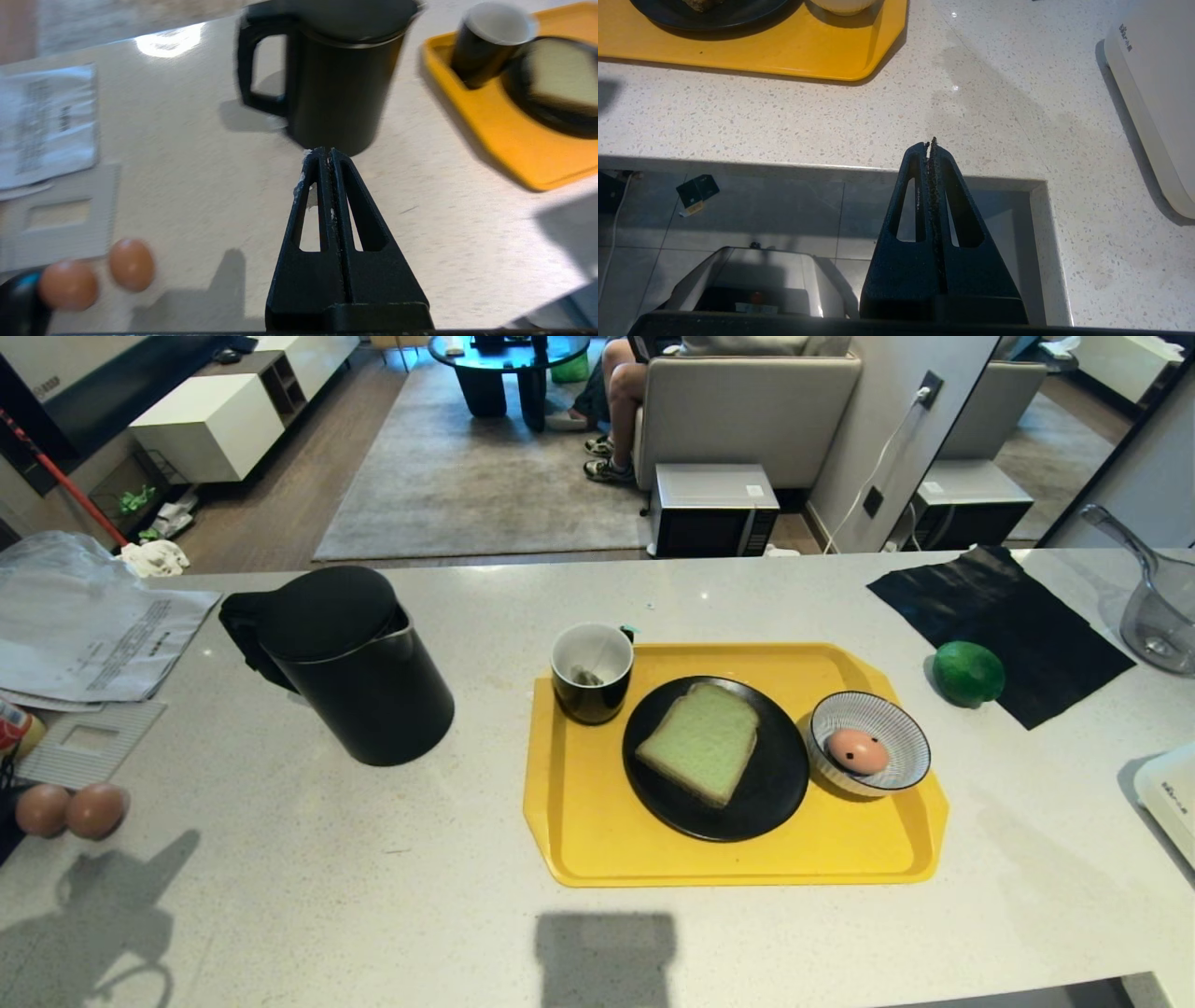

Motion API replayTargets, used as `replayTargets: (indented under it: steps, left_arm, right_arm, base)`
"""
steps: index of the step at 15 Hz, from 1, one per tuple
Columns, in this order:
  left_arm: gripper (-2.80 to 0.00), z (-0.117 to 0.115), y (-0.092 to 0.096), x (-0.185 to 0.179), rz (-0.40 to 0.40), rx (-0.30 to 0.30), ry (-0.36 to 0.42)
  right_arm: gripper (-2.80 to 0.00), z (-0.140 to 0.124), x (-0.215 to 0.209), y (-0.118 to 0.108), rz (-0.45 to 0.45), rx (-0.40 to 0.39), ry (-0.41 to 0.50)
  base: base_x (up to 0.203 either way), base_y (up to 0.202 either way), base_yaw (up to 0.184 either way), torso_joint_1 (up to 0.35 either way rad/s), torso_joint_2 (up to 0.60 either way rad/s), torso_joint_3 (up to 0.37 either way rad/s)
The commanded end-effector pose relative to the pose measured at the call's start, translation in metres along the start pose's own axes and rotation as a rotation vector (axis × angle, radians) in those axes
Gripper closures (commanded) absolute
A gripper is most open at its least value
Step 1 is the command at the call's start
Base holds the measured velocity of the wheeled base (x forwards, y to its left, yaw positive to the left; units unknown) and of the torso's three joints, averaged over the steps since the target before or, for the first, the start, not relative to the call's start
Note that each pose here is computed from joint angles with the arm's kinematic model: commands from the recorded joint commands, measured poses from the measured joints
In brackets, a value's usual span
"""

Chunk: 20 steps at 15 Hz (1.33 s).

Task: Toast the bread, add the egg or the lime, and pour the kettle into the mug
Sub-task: Pick up the kettle

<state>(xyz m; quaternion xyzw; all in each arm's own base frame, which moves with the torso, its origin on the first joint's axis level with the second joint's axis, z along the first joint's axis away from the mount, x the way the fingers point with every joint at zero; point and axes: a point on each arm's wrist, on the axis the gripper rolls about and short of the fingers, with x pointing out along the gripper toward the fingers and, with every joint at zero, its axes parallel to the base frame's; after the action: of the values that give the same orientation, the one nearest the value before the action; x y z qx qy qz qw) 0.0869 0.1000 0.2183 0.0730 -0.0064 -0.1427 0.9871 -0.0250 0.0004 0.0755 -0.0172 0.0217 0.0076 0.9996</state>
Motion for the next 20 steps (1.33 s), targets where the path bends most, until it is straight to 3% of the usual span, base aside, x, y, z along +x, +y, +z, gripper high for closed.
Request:
replayTargets:
  steps: [1, 3, 5, 9, 15, 19, 20]
  left_arm:
    - [0.00, -0.015, 0.012, 0.003, 0.034, -0.026, 0.028]
    - [0.00, -0.022, 0.018, 0.004, 0.082, -0.008, 0.052]
    - [0.00, -0.034, 0.019, 0.004, 0.103, -0.028, 0.072]
    - [0.00, -0.041, 0.022, 0.010, 0.076, -0.047, 0.081]
    - [0.00, -0.071, 0.079, 0.059, -0.034, -0.099, 0.092]
    - [0.00, -0.091, 0.102, 0.097, -0.128, -0.119, 0.089]
    - [-2.80, -0.093, 0.103, 0.102, -0.142, -0.119, 0.087]
  right_arm:
    - [0.00, 0.000, 0.000, 0.000, 0.001, -0.001, 0.001]
    - [0.00, 0.000, 0.000, 0.000, 0.001, -0.001, 0.001]
    - [0.00, 0.000, 0.000, 0.000, -0.001, -0.001, 0.001]
    - [0.00, 0.000, 0.000, 0.000, 0.001, -0.001, 0.001]
    - [0.00, 0.000, 0.000, 0.000, 0.001, -0.001, 0.001]
    - [0.00, 0.000, 0.000, 0.000, 0.000, -0.001, 0.001]
    - [0.00, 0.000, 0.000, 0.000, 0.001, -0.001, 0.001]
  base:
    - [0.000, 0.000, 0.000, 0.000, 0.00, 0.000]
    - [0.000, 0.000, 0.000, 0.000, 0.00, 0.000]
    - [0.000, 0.000, 0.000, 0.000, 0.00, 0.000]
    - [0.000, 0.000, 0.000, 0.000, 0.00, 0.000]
    - [0.000, 0.000, 0.000, 0.000, 0.00, 0.000]
    - [0.000, 0.000, 0.000, 0.000, 0.00, 0.000]
    - [0.000, 0.000, 0.000, 0.000, 0.00, 0.000]
